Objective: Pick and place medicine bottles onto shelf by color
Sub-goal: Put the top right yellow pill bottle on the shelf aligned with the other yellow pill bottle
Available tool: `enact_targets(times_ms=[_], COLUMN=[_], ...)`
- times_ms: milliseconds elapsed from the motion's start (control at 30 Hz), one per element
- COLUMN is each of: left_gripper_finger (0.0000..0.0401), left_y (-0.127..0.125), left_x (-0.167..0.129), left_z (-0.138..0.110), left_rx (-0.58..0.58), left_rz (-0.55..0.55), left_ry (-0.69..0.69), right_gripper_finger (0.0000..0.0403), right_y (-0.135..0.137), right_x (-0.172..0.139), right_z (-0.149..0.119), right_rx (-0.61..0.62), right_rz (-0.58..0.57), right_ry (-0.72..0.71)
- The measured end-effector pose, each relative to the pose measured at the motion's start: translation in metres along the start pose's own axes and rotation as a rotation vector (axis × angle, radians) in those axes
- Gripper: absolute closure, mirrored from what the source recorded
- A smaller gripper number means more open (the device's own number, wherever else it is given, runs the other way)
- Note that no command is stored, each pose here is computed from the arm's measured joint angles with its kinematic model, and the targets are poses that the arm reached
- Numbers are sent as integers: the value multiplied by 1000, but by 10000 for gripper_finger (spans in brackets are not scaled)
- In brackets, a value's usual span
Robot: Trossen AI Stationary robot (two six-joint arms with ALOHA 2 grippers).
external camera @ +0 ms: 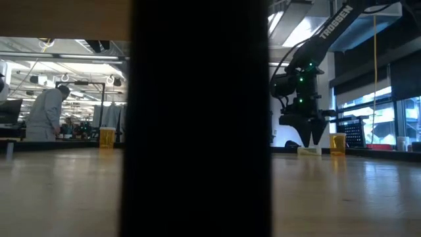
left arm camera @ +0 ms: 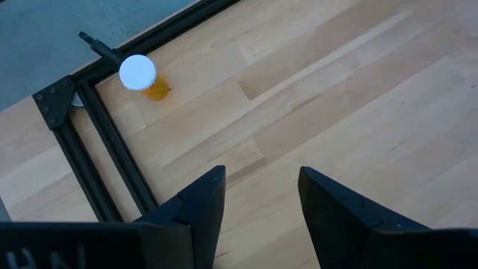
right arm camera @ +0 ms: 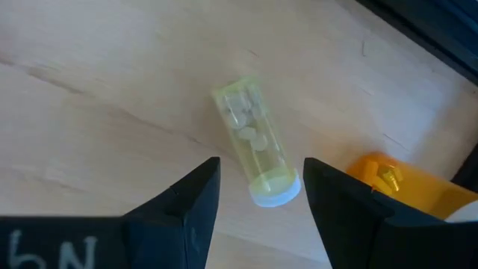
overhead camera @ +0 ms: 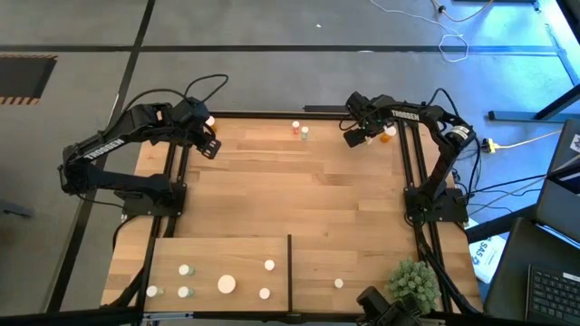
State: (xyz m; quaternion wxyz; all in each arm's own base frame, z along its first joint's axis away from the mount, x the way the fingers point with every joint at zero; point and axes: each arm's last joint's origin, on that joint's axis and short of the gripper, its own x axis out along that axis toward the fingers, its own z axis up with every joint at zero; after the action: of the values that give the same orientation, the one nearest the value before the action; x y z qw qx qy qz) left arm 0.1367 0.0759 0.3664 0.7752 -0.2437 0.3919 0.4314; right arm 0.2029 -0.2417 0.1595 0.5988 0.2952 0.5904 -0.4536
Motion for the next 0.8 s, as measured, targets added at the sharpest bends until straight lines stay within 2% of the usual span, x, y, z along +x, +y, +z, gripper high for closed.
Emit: enact_targets(times_ms=[800], left_gripper_finger=[236], left_y=[0], left_x=[0], left_z=[0], left_rx=[0], left_rz=[0], left_ry=[0], right_gripper_finger=[206], right_y=[1], right_x=[3], right_z=[1], right_rx=[-4], right_rz=[-12], right_ry=[-2])
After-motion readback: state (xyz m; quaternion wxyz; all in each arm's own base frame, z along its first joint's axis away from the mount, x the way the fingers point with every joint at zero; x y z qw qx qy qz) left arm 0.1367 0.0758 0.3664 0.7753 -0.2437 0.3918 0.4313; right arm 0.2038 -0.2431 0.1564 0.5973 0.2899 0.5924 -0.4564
